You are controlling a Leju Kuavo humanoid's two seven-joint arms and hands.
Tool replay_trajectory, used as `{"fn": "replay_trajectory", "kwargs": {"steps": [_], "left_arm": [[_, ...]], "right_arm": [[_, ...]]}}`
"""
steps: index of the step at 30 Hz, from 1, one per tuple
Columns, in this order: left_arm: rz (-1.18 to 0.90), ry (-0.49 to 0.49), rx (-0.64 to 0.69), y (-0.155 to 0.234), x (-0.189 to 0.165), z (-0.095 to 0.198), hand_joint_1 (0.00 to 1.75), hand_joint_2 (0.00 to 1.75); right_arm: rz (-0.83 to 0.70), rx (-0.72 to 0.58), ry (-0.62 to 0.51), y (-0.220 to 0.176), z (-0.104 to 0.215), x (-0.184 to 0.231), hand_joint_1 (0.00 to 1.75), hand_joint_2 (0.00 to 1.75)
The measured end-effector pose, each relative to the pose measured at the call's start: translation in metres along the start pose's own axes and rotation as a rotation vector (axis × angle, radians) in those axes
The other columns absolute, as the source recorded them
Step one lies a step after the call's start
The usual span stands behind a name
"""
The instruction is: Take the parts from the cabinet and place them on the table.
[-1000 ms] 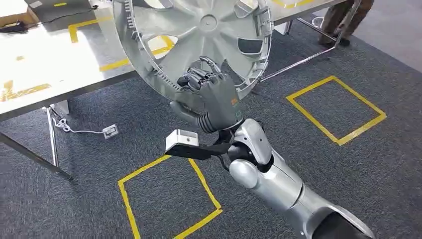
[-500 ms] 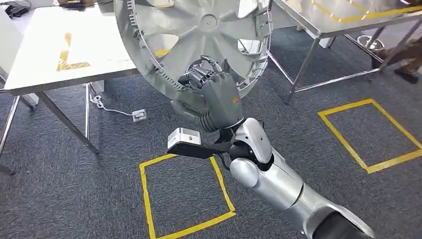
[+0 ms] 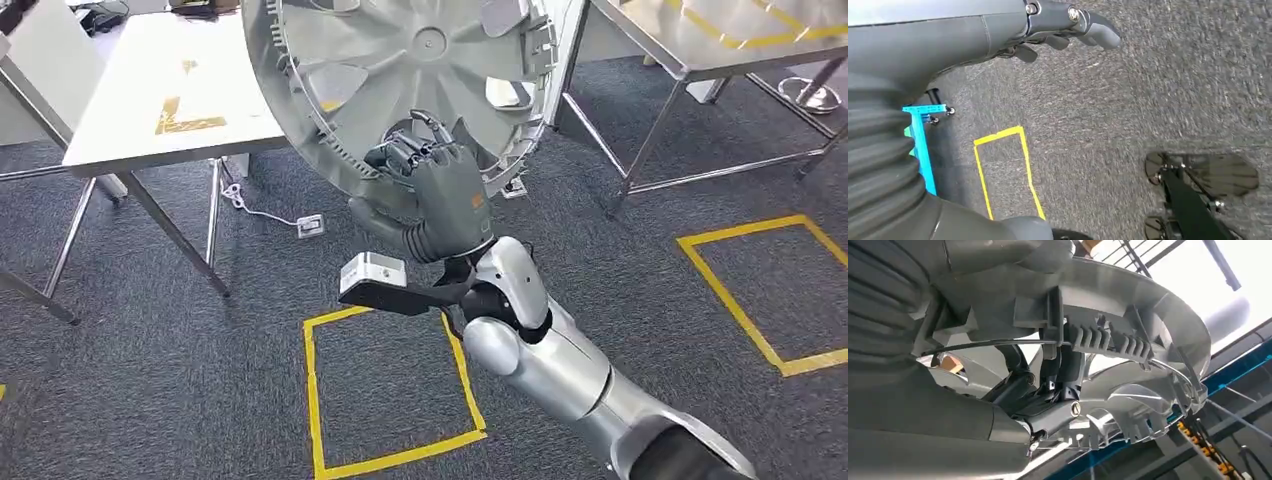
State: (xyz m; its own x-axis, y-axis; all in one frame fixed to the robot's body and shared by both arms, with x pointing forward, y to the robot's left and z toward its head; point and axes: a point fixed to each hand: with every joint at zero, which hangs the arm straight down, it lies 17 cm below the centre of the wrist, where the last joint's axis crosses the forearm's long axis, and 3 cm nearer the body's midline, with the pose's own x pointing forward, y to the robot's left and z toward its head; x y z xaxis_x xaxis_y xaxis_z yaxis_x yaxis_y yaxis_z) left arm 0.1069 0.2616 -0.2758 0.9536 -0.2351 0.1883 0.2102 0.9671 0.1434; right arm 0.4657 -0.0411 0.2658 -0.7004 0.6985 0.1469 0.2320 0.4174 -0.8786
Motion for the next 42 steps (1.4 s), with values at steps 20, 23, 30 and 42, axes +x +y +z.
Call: {"fn": "replay_trajectory", "kwargs": {"steps": [20,23,30,42], "left_arm": [[0.006,-0.007,0.000,0.001,0.001,0.000,0.00,1.75],[0.002,-0.006,-0.003,-0.001,0.000,0.000,0.00,1.75],[-0.002,-0.005,-0.002,0.000,0.000,0.000,0.00,1.75],[-0.003,0.001,-0.002,-0.001,-0.003,0.000,0.00,1.75]], "right_arm": [[0.008,-0.006,0.005,-0.001,-0.002,-0.001,1.75,1.75],[0.009,-0.002,0.011,0.002,-0.001,-0.003,1.75,1.75],[0.007,0.000,0.013,0.004,0.000,-0.003,1.75,1.75],[0.007,0.006,0.014,0.006,0.000,-0.003,1.75,1.75]]}}
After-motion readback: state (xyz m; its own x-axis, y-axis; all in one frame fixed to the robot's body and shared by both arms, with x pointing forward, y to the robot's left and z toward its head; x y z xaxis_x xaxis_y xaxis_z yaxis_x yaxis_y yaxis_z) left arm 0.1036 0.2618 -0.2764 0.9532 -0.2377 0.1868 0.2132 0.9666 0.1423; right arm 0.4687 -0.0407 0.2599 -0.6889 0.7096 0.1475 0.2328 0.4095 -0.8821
